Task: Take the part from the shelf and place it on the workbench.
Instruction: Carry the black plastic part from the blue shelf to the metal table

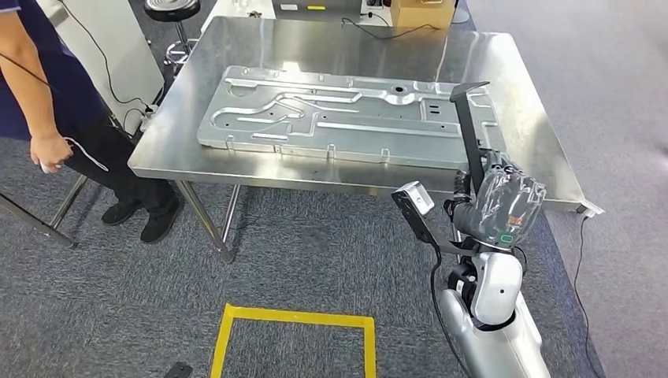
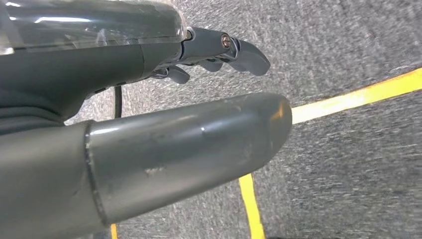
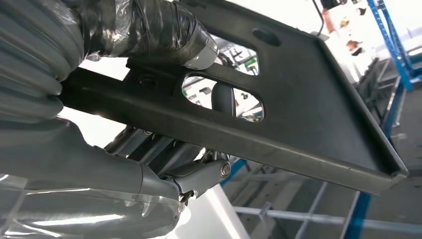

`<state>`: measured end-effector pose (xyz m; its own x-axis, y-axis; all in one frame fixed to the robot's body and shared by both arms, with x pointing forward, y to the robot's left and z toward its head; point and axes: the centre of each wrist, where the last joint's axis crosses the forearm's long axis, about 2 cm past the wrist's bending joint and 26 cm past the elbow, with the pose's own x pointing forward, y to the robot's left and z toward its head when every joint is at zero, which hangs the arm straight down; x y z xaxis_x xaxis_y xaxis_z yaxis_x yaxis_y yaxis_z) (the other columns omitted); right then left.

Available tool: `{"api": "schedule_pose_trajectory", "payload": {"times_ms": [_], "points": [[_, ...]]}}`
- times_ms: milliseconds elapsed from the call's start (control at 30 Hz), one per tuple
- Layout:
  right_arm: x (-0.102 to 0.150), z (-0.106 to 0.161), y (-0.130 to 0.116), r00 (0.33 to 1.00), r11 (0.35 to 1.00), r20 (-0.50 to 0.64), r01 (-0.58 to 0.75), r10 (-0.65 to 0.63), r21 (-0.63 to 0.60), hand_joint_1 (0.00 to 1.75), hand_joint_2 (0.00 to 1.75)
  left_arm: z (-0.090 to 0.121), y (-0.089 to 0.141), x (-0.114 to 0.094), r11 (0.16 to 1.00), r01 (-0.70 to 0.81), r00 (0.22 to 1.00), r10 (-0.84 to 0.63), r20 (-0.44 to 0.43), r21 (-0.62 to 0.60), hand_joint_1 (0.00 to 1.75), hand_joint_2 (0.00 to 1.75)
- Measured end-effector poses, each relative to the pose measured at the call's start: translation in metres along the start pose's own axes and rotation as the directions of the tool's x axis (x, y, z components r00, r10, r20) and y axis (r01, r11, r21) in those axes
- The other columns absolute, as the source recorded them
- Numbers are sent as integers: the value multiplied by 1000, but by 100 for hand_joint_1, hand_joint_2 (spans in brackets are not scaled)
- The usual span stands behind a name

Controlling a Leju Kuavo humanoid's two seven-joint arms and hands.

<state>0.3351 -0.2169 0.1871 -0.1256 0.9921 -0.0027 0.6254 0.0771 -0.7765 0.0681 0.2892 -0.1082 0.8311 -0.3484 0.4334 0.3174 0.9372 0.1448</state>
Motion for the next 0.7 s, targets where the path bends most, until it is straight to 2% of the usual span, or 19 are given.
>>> {"api": "schedule_pose_trajectory", "payload": {"times_ms": [367, 700], "points": [[8, -28, 1, 998, 999, 63, -32, 30, 20, 175, 175, -2, 3, 6, 1000, 14, 1000, -14, 7, -7, 0, 0], [8, -41, 8, 995, 997, 84, -61, 57, 46, 175, 175, -2, 3, 6, 1000, 13, 1000, -13, 1, -10, 0, 0]]}}
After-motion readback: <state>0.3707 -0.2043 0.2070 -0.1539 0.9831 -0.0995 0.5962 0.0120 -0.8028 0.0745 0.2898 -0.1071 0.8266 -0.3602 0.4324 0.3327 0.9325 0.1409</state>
